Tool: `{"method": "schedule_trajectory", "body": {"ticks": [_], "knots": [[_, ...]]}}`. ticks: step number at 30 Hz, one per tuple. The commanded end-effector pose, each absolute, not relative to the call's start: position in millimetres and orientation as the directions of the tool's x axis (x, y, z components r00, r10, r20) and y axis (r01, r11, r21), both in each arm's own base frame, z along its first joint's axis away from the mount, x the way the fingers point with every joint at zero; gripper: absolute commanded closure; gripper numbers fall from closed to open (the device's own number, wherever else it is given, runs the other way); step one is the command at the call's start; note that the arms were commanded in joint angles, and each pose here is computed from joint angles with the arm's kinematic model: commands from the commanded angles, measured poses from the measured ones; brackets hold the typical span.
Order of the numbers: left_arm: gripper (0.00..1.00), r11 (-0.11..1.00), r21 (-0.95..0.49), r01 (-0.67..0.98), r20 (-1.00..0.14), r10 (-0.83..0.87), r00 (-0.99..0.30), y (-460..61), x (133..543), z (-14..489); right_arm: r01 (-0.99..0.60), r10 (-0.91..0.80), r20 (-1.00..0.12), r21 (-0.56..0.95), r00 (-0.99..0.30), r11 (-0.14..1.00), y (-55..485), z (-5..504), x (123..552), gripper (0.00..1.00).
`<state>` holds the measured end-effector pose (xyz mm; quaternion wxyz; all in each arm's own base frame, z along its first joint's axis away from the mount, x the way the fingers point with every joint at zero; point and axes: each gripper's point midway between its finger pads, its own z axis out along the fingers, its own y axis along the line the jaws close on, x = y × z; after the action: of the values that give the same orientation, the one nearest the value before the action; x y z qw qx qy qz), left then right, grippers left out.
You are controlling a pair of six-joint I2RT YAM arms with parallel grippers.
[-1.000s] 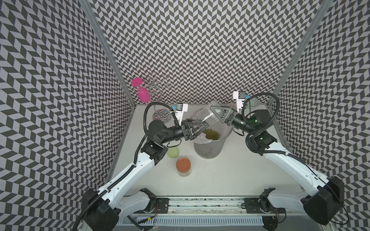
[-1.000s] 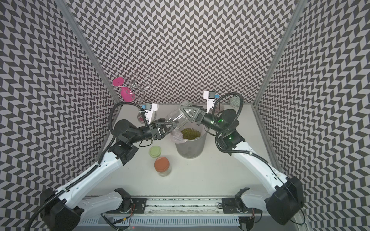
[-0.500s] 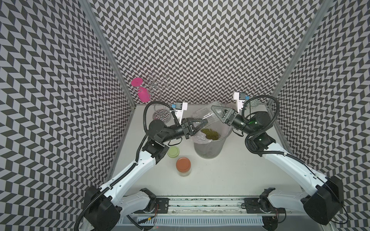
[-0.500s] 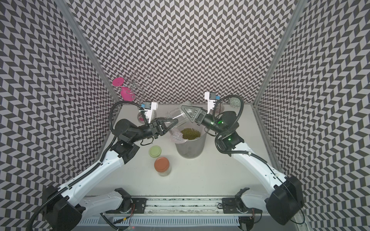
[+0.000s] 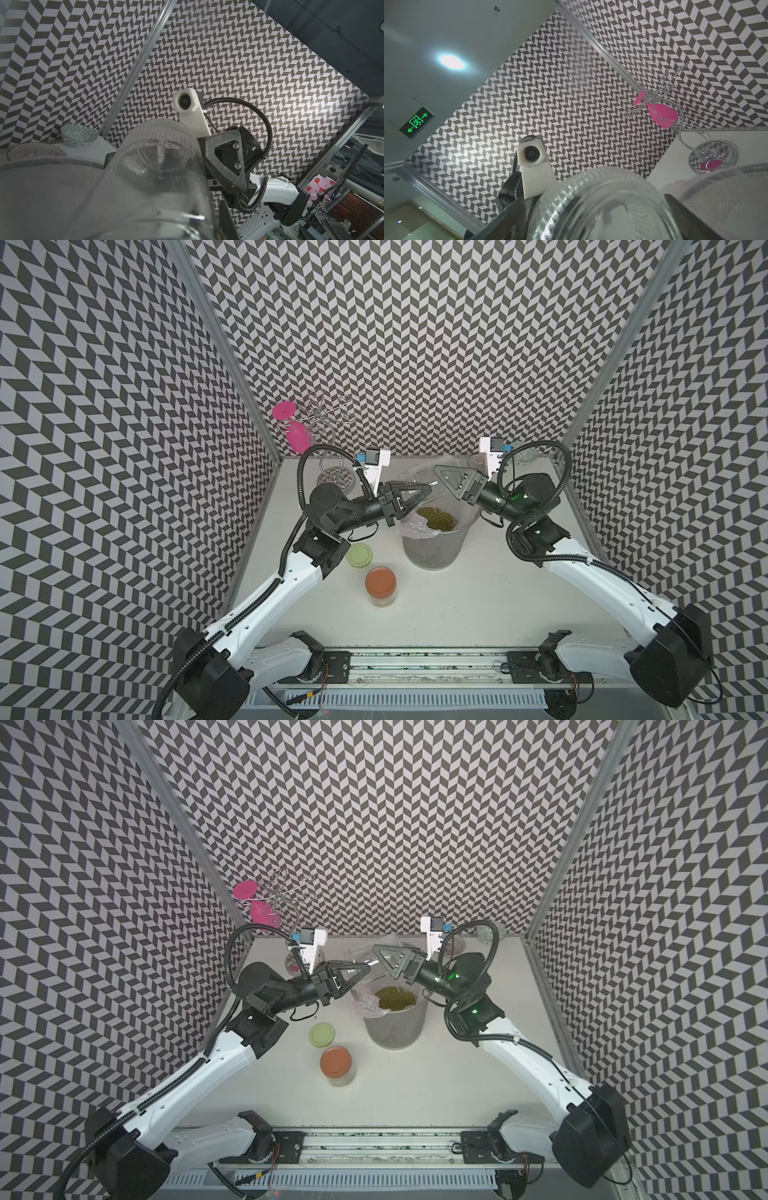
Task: Empty moldy mung beans from jars
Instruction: Place the jar at the center of the board.
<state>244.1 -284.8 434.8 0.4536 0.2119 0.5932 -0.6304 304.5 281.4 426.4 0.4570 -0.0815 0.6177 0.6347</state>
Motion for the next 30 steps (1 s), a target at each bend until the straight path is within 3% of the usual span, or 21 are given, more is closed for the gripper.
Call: {"method": "schedule_trajectory", "body": {"ticks": [1, 7, 15, 20, 30], "knots": [[1.0, 0.22, -0.532, 0.818, -0.823, -0.363, -0.437, -270, 263, 447, -0.76, 0.539, -0.714, 0.62, -0.446, 0.193, 262, 460, 295, 0.01], [1.0, 0.344, -0.479, 0.808, -0.869, -0.317, -0.38, -260, 277, 454, -0.773, 0.552, -0.731, 0.593, -0.401, 0.224, 242, 472, 292, 0.01], [1.0, 0.683, -0.382, 0.623, -0.918, -0.201, -0.342, -216, 325, 435, -0.779, 0.535, -0.756, 0.571, -0.377, 0.259, 221, 476, 288, 0.01], [1.0, 0.829, -0.368, 0.422, -0.87, -0.147, -0.47, -171, 378, 385, -0.763, 0.508, -0.753, 0.595, -0.418, 0.253, 221, 461, 292, 0.01], [1.0, 0.927, -0.277, 0.253, -0.646, 0.015, -0.763, -163, 460, 242, -0.723, 0.379, -0.767, 0.63, -0.518, 0.284, 237, 418, 307, 0.01]]}}
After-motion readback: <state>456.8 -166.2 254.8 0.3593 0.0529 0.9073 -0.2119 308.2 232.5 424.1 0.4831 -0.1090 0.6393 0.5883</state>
